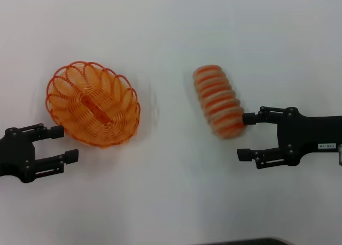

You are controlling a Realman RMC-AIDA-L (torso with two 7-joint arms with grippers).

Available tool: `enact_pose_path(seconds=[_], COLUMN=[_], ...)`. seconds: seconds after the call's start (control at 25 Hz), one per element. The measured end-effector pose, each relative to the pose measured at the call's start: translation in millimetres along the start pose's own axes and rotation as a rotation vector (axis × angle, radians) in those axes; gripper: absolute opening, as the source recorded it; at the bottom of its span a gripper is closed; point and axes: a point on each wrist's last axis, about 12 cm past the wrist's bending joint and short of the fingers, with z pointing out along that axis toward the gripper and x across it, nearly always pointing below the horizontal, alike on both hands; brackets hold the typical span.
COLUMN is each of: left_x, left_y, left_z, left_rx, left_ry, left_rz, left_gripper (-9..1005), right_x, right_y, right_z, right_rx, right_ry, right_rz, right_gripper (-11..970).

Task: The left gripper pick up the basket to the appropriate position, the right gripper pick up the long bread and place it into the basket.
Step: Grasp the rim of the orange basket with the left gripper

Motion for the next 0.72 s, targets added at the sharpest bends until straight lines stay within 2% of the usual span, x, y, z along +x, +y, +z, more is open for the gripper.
enact_pose_path(seconds=[0.44, 0.72], left_x=[0, -15], left_y=[0.3, 9.0], left_z=[-2, -7], left_rx=[-0.011, -0.079], left_ry=[-0.015, -0.169], left_rz=[-0.004, -0.035], left_gripper=[726, 725], right_x=[0, -3], right_y=[-0.3, -2.0], right_z=[0, 0], right_rx=[0.004, 0.008], right_ry=[-0.004, -0.016], right_rz=[0.002, -0.002], right_gripper=[942, 940])
